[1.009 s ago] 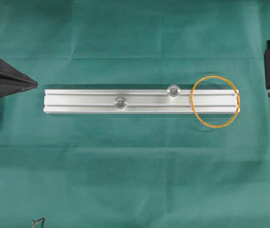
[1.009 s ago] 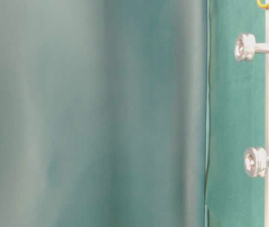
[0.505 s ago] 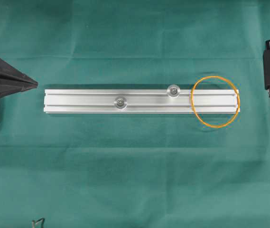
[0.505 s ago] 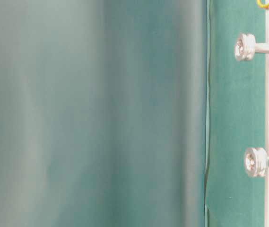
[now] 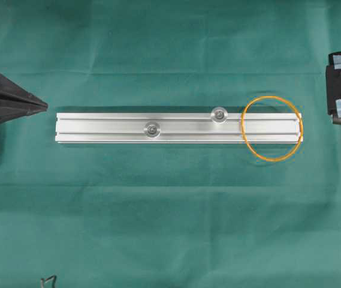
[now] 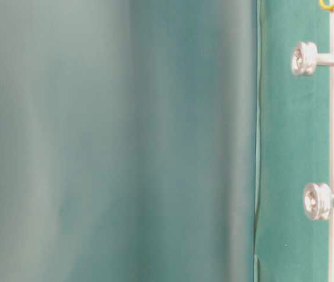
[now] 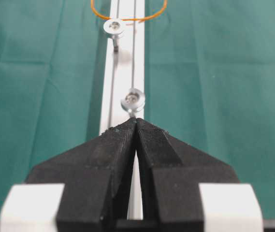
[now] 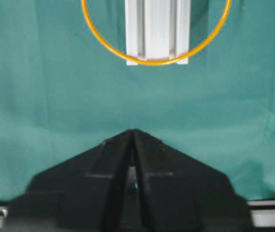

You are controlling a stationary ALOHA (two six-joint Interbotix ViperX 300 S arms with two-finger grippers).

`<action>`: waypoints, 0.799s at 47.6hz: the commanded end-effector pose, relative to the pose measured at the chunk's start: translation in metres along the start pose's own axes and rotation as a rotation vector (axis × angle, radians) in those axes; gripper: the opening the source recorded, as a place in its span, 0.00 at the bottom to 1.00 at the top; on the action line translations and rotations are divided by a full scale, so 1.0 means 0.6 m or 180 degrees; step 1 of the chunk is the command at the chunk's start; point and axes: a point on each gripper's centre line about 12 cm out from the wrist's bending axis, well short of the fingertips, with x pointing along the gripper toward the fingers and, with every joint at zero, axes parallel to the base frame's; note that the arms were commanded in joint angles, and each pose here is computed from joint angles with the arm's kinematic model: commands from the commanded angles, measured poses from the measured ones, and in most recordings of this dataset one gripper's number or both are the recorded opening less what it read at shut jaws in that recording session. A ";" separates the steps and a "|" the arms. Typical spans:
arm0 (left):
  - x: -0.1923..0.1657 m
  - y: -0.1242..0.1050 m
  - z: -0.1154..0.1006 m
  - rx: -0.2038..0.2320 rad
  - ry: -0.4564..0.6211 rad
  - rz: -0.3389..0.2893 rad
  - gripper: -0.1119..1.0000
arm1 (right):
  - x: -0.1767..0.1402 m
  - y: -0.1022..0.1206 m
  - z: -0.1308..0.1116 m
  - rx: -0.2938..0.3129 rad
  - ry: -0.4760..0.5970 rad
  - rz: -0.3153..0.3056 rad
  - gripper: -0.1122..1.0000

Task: Hook the rubber onto the shaft.
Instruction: 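Open the right gripper and move it over the orange rubber band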

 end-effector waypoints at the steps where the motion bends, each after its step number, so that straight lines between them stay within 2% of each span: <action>1: -0.003 0.001 0.021 0.0002 -0.0093 0.0008 0.10 | -0.013 0.001 0.009 0.0003 -0.0093 0.0009 0.34; 9: -0.004 0.001 0.022 0.0002 -0.0098 0.0008 0.10 | -0.013 0.001 0.009 -0.0008 -0.0098 0.0006 0.81; 11: -0.004 0.001 0.023 0.0000 -0.0103 0.0013 0.10 | -0.013 0.001 0.009 -0.0003 -0.0089 0.0003 0.90; 14: -0.004 0.001 0.023 0.0000 -0.0103 0.0013 0.10 | -0.013 0.000 0.009 -0.0005 -0.0086 -0.0007 0.98; 38: -0.003 0.001 0.023 0.0000 -0.0103 0.0013 0.10 | -0.014 0.001 0.012 -0.0001 -0.0124 0.0001 0.97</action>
